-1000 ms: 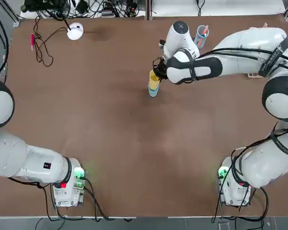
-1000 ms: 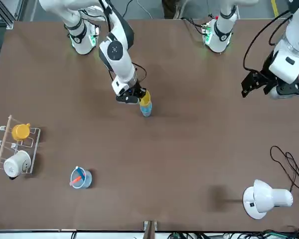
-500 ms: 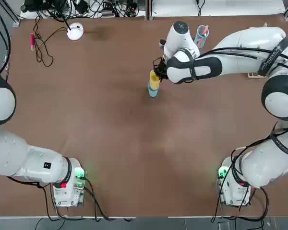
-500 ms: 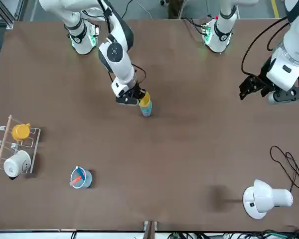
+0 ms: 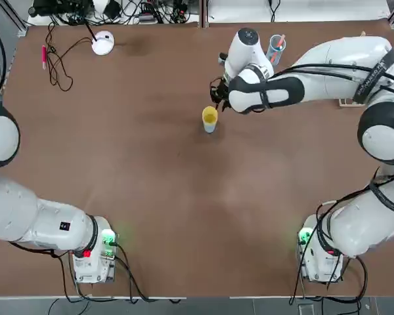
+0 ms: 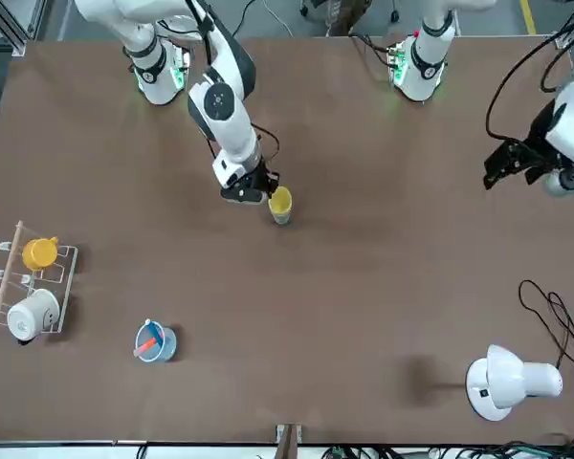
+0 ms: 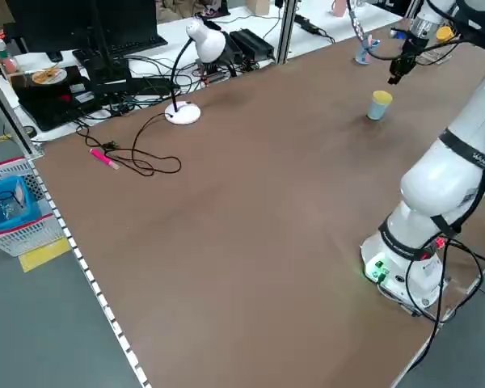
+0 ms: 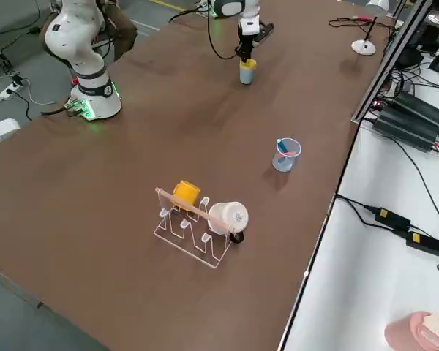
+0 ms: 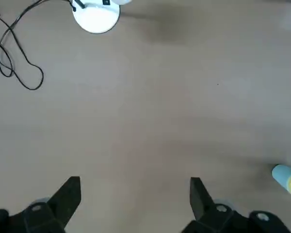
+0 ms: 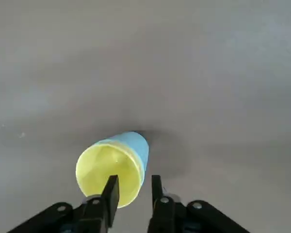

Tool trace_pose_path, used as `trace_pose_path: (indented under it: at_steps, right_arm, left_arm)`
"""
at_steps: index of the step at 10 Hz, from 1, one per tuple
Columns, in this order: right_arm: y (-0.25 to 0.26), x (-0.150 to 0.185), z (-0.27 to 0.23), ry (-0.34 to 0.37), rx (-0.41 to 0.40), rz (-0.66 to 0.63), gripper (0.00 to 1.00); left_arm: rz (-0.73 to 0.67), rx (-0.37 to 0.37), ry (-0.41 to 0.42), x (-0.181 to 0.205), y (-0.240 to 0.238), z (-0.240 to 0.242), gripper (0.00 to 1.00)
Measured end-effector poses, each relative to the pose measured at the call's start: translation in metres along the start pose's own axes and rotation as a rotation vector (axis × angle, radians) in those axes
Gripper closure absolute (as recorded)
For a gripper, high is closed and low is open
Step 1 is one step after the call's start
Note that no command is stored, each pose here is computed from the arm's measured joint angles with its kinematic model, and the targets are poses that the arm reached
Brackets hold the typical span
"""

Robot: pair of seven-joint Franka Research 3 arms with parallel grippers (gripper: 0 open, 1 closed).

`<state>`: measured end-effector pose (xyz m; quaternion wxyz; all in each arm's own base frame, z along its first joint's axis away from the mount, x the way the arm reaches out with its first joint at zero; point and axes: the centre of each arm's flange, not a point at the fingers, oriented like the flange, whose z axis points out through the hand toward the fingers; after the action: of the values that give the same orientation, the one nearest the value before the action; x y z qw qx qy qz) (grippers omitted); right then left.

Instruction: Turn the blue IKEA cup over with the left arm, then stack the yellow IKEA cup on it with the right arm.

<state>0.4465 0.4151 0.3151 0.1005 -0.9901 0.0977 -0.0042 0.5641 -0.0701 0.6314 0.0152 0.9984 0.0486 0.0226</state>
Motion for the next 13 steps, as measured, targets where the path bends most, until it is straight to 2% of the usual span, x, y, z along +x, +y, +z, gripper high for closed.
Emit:
trace_pose_path:
  at_steps: [1, 3, 4, 6, 9, 11, 13]
  right_arm:
    - [0.008, 0.014, -0.004, 0.009, 0.002, 0.019, 0.61]
    - [0.048, 0.066, -0.024, 0.035, 0.007, -0.003, 0.33]
    - [0.078, 0.097, -0.036, 0.05, 0.002, -0.025, 0.24]
    - [0.138, 0.145, -0.059, 0.066, -0.022, -0.086, 0.24]
    - [0.218, 0.189, -0.088, 0.072, -0.078, -0.195, 0.24]
    - [0.279, 0.216, -0.114, 0.061, -0.128, -0.211, 0.22]
    - [0.333, 0.236, -0.153, 0.056, -0.165, -0.19, 0.0]
  left_arm:
    - [0.002, 0.0, 0.0, 0.0, 0.001, 0.0, 0.01]
    - [0.003, 0.0, 0.001, 0.0, 0.002, 0.0, 0.01]
    - [0.004, -0.001, 0.001, 0.0, 0.002, -0.001, 0.01]
    - [0.006, -0.002, 0.005, -0.001, 0.003, -0.002, 0.01]
    - [0.013, -0.003, 0.007, -0.001, 0.007, -0.004, 0.01]
    - [0.012, -0.003, 0.007, -0.001, 0.006, -0.004, 0.01]
    - [0.007, -0.002, 0.008, -0.001, 0.004, -0.004, 0.01]
